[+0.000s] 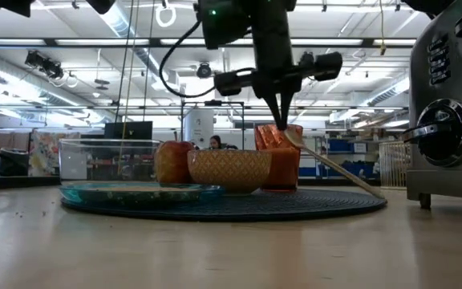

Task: Arrange a breakfast setting
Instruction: Put the spoon from the cup on the right side of the bowl on the placemat

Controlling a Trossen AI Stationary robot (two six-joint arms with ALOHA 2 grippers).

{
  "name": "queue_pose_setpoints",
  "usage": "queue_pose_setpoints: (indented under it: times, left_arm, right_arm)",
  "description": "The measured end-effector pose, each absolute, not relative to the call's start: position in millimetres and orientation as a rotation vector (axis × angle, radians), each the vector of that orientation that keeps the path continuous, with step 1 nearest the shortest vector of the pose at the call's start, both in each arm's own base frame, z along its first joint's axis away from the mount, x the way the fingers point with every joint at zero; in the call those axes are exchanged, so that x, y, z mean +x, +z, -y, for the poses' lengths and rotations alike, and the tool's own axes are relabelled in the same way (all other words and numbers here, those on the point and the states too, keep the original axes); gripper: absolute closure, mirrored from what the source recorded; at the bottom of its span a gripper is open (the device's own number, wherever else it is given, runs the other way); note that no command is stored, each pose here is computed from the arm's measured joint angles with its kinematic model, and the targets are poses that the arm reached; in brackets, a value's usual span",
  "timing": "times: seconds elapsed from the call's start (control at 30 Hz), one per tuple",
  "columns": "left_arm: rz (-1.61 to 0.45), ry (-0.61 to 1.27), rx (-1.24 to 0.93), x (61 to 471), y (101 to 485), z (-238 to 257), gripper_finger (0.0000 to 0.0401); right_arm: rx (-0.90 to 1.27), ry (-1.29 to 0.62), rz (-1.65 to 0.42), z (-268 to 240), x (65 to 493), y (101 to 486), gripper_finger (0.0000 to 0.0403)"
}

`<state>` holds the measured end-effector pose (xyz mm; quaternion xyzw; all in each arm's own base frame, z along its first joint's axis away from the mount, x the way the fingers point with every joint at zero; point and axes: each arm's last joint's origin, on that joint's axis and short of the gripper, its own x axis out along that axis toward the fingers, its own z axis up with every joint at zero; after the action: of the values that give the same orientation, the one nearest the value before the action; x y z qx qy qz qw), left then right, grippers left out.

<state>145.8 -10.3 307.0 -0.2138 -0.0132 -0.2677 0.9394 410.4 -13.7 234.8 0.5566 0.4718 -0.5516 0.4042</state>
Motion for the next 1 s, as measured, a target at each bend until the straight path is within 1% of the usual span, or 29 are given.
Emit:
queue_pose_setpoints:
  times: [0.1,0.27,0.4,0.57,0.8,1.0]
  left_arm:
    - [0.033,-0.547,-0.429,141,308,10,0.0005]
    - [0.011,-0.535,-0.439,137,307,10,0.0005]
    - [-0.003,-0.527,-0.439,136,305,10,0.0005]
    - [-0.015,-0.516,-0.443,136,304,10,0.0005]
    - [-0.027,-0.513,-0.447,136,303,10,0.0005]
    - [-0.036,-0.51,-0.45,136,302,10,0.0005]
  right_arm:
    - [1.41,-1.481,-1.199,21,408,227,0.0402]
    - [1.43,-1.573,-1.167,21,407,223,0.0402]
    - [1.458,-1.617,-1.109,22,408,213,0.0402]
    - [1.411,-1.673,-1.057,18,405,203,0.0402]
    - [1.353,-1.627,-0.945,14,410,194,0.0402]
    - [1.263,-1.648,-0.939,1,404,181,0.0402]
